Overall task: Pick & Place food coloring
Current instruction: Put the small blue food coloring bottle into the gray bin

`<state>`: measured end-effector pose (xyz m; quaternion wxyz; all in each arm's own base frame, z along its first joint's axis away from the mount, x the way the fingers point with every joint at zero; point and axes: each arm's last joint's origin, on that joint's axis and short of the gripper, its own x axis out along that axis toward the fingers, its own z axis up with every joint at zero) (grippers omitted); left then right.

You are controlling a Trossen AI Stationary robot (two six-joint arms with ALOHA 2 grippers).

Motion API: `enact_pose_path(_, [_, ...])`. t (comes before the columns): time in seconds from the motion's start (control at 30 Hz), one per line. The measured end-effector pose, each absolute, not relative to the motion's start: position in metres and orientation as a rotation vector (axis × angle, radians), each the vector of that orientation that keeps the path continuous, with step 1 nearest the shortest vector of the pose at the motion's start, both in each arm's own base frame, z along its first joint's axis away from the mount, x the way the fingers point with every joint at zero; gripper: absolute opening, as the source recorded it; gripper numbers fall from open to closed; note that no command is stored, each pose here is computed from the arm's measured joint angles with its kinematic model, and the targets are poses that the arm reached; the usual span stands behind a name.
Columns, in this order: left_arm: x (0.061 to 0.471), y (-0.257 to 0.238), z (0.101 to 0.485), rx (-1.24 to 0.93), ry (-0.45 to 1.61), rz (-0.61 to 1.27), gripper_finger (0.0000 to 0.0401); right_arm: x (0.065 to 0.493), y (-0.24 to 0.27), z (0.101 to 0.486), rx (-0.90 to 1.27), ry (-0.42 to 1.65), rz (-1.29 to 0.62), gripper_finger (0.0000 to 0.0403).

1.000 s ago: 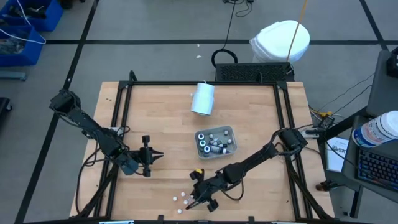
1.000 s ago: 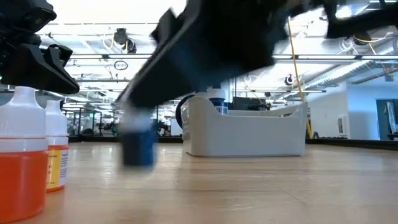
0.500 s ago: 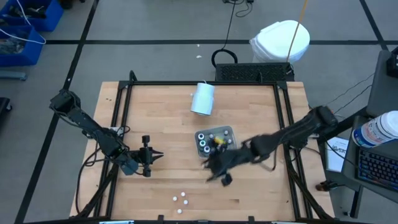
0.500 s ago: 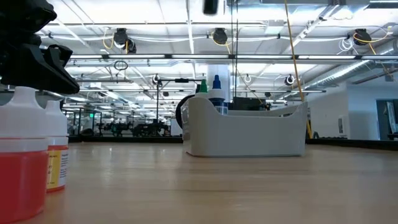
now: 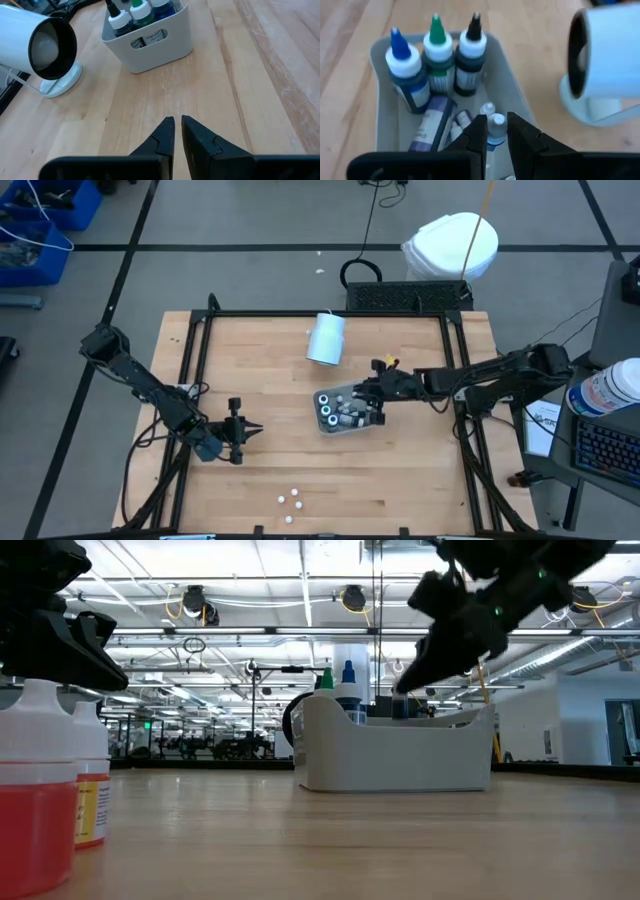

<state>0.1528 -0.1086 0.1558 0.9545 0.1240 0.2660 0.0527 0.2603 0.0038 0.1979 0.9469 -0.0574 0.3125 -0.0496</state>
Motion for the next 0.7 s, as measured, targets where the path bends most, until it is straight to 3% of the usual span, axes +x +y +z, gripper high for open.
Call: enact_pose_path(0.7, [0.157, -0.103, 0.156, 0.238, 0.546, 0.143, 0.0042, 0.278, 0.0, 0.143, -0.079, 0.704, -0.077, 0.0044])
